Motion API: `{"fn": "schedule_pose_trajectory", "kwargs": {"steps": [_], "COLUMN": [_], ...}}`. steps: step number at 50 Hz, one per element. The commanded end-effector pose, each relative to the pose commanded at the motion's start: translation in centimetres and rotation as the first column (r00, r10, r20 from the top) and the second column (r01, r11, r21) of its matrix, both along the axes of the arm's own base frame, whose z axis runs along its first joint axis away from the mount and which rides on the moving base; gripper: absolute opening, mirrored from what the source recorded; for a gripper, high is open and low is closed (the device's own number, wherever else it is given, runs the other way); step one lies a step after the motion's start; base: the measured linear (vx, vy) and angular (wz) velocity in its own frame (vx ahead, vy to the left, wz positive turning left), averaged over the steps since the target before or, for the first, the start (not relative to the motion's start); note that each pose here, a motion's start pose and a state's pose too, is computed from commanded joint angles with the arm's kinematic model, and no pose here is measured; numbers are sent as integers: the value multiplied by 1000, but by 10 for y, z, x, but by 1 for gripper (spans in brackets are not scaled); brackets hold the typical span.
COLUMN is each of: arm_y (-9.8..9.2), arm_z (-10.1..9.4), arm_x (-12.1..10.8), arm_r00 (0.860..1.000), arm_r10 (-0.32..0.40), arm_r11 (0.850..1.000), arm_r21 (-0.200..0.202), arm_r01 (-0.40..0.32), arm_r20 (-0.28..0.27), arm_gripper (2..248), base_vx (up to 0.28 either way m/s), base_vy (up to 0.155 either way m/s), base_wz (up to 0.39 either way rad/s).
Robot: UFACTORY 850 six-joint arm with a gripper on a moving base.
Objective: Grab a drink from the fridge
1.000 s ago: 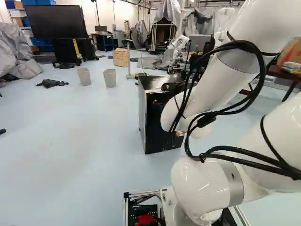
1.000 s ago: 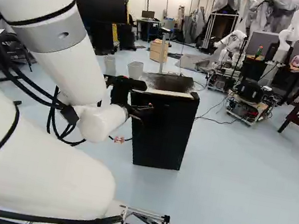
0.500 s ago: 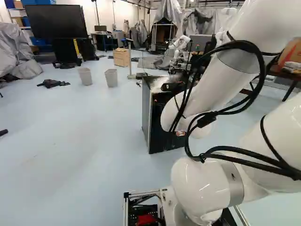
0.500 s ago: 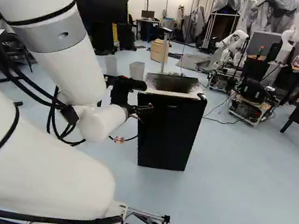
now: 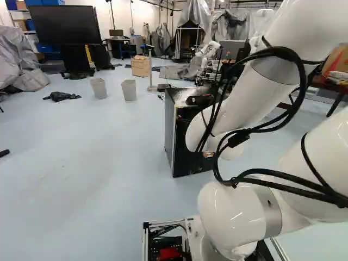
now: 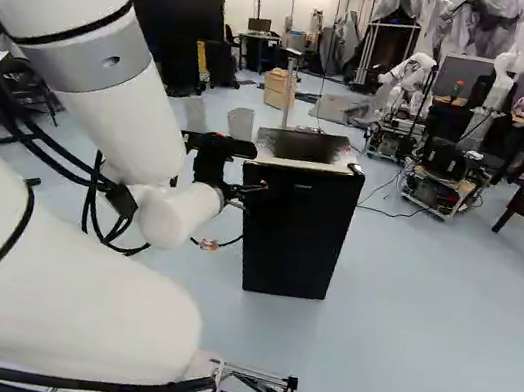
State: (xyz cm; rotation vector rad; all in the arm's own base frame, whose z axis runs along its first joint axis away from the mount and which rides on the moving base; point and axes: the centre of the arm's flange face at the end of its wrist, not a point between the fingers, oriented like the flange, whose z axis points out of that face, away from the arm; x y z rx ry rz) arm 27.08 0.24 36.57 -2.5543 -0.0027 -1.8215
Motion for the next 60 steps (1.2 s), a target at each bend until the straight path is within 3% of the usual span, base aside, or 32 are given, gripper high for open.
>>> {"fn": "schedule_pose_trajectory", "kwargs": {"steps": [36, 60], "arm_y": [20, 42], "arm_z": [-7, -21], "arm_x": [6, 33], "arm_r00": [998, 994], "arm_r10": [-67, -105], "arm_r11": [996, 991], "arm_r21": [63, 78], "arm_r01": [68, 107], "arm_r20": [-15, -30], "arm_gripper": [247, 247], "base_vx": [0, 0], "base_vy": [0, 0], "base_wz": [0, 0]}}
